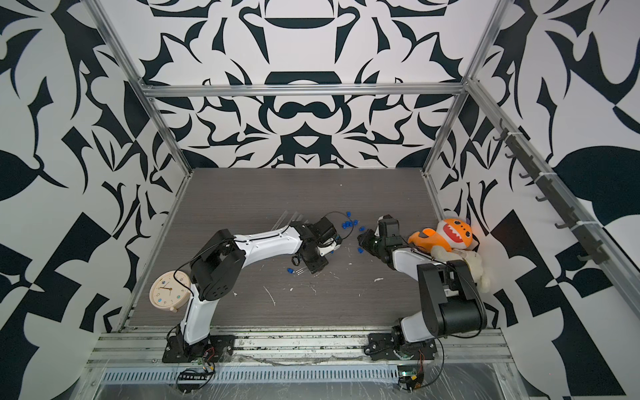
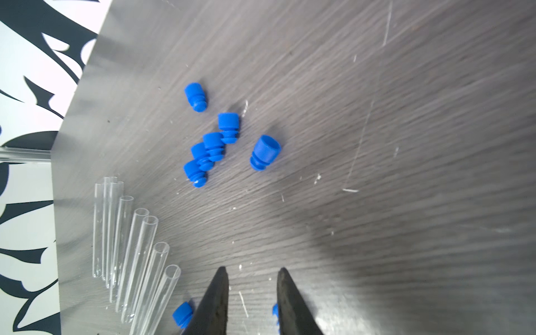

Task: Remove stoppers from test tubes
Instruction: Place the stopper at the center of the board, then reset both arms

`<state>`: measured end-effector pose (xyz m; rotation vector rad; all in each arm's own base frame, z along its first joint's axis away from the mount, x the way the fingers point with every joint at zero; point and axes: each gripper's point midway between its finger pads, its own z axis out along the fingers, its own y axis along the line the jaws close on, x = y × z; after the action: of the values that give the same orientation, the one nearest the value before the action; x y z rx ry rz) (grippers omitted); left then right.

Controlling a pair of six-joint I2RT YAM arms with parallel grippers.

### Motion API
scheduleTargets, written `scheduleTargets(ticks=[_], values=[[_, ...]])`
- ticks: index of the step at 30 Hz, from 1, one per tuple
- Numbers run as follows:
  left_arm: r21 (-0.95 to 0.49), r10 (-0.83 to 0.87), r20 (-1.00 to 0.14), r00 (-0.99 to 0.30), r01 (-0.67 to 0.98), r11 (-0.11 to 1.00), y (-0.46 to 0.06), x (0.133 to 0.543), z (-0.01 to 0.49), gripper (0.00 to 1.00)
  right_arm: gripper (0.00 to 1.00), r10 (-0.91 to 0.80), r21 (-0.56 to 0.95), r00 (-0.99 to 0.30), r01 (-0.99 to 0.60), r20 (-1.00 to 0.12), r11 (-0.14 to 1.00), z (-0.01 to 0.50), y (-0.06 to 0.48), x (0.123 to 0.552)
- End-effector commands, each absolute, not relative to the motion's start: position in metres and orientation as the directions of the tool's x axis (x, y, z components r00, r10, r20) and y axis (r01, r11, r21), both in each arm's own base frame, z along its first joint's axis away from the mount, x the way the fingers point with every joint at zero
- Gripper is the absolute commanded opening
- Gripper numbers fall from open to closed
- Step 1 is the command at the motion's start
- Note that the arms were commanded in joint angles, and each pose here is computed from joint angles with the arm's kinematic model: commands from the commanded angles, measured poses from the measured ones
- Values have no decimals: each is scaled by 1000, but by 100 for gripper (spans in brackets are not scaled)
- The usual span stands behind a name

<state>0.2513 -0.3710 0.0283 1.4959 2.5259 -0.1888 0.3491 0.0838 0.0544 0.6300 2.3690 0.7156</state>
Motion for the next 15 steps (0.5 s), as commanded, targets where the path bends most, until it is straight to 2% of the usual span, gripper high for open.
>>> scheduleTargets(ticks=[1,4,7,9,11,13,14,15], values=[[-3,844,-282,-456,880,475,-378,252,63,61,33,551,580,-699,236,-455,779,76,76,353],[9,834,-318,-452,878,479,-379,254,89,68,42,514,536,-692,213,-508,817,88,69,349],[13,801,-401,-444,872,490,-380,258,126,77,51,456,483,-681,169,-573,859,104,62,341],[6,767,-463,-445,864,504,-377,259,153,81,61,417,428,-660,157,-625,890,117,53,334],[9,714,-527,-461,837,547,-369,265,179,84,70,379,363,-610,157,-695,918,135,39,328],[13,630,-590,-505,774,633,-348,280,199,94,72,349,301,-556,180,-754,936,151,24,321],[2,569,-621,-539,725,689,-332,292,207,98,96,334,268,-521,201,-785,942,160,15,317],[-4,492,-657,-572,655,756,-311,307,217,100,100,320,250,-486,206,-813,946,167,9,315]])
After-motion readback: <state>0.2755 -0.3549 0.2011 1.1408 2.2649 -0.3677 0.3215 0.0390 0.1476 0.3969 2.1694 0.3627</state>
